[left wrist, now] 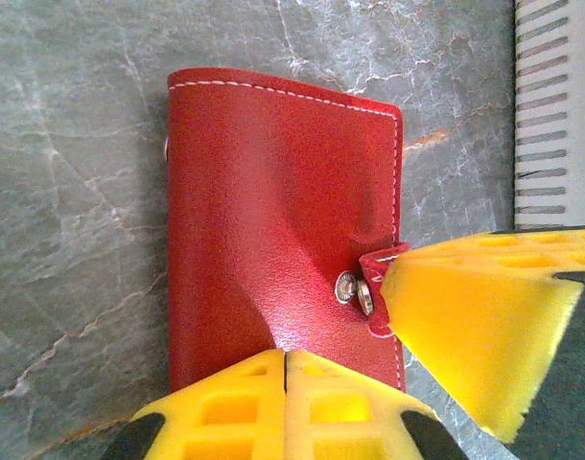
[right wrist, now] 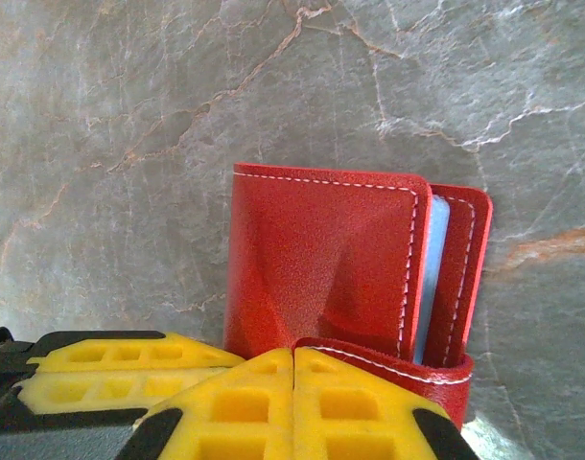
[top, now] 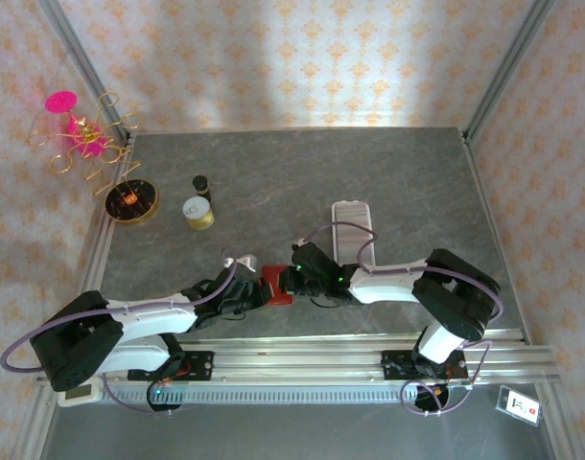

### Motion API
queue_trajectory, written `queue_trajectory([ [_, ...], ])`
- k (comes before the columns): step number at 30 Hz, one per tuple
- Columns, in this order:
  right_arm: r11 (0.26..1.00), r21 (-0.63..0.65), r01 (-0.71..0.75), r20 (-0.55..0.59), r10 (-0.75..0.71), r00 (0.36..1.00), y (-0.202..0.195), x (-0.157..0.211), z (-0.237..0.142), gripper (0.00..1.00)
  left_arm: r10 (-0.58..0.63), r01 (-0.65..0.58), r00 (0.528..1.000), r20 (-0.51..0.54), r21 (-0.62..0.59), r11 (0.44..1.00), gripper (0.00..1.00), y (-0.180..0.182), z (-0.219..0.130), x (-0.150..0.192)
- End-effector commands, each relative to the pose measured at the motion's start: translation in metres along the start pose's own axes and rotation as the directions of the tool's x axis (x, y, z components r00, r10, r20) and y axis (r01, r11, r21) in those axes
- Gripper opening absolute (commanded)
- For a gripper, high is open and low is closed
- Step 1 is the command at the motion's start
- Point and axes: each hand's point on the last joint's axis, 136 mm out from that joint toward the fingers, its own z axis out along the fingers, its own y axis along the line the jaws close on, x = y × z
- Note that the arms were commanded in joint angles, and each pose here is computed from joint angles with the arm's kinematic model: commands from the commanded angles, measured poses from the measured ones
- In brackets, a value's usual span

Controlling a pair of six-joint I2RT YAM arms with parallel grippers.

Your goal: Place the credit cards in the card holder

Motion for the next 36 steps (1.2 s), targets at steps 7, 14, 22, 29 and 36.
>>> queue_trajectory([
  [7,1.0,-0.006,-0.005,0.012,0.006,1.0,0.005,-0.004,0.01,0.0,0.002,-0.004,1.0,-0.031,-0.056,0.998,0.0,0.017,0.0,0.011],
  [14,0.999,0.05,-0.01,0.004,0.01,1.0,-0.007,0.0,0.013,0.0,0.002,-0.004,1.0,-0.031,-0.053,0.999,0.0,0.014,0.0,0.01],
  [22,0.971,0.239,0.029,-0.077,-0.011,0.997,-0.05,0.03,0.022,0.0,0.001,-0.003,1.0,-0.023,-0.059,0.998,0.0,0.015,-0.001,0.008],
  [29,0.94,0.34,0.002,-0.072,0.023,0.997,-0.084,0.045,0.013,0.0,-0.01,0.01,1.0,0.003,-0.065,0.998,0.0,0.018,-0.003,0.005],
  [36,0.837,0.547,0.011,-0.026,0.005,1.0,-0.129,0.042,0.001,0.0,-0.024,0.027,0.998,0.052,-0.063,0.998,0.0,0.017,-0.011,-0.004],
])
